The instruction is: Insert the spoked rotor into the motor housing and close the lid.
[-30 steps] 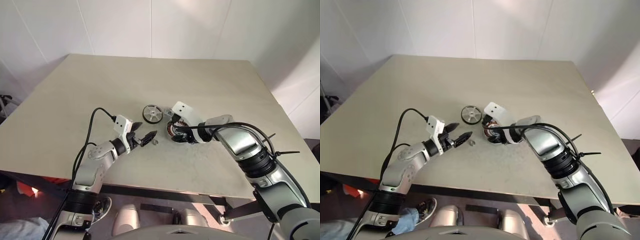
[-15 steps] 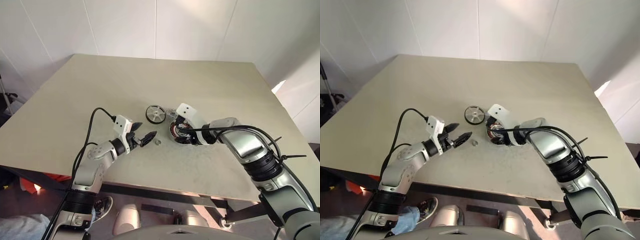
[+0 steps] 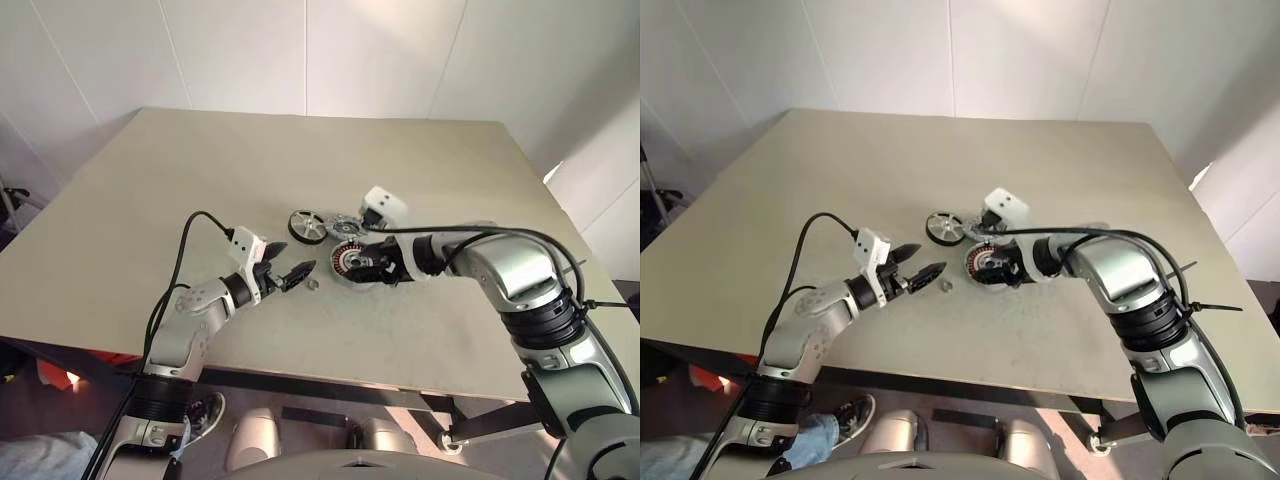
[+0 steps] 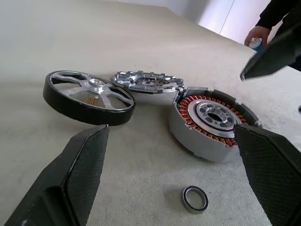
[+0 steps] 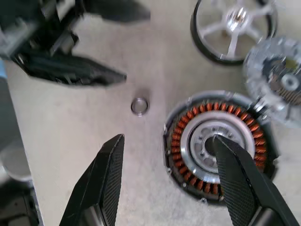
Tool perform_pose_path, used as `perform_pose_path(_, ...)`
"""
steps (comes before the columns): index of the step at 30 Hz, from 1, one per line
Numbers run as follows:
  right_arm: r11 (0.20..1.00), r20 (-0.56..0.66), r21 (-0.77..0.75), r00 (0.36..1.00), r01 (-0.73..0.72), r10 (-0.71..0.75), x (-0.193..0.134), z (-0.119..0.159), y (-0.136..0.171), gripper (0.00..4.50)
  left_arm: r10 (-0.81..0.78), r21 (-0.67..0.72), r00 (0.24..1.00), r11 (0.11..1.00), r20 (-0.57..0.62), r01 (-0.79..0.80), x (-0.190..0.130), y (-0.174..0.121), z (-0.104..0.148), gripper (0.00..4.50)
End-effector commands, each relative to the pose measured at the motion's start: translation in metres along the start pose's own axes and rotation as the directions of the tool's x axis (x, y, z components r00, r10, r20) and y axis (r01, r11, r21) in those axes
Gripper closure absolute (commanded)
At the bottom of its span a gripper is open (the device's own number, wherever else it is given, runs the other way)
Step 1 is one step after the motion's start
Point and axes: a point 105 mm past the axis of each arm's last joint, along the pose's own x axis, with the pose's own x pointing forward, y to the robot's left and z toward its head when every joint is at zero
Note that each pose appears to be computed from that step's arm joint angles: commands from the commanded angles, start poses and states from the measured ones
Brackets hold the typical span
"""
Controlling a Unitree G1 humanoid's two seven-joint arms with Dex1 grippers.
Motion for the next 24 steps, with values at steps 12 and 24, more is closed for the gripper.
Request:
perform_pose_path(12,0.860,0.247,0.216,0.827,0.462,-0.506,-0.071,0.007,-0.079,1.14,-0.145,0.188,0.972,0.965,-0.184,0.180,0.032,-0.010,-0.015,0.00)
perform_pose_path(24,0.833,0.246,0.230,0.798,0.503,-0.550,-0.062,0.002,-0.087,1.14,-0.185,0.251,0.930,0.929,-0.319,0.271,0.017,-0.006,-0.045,0.00)
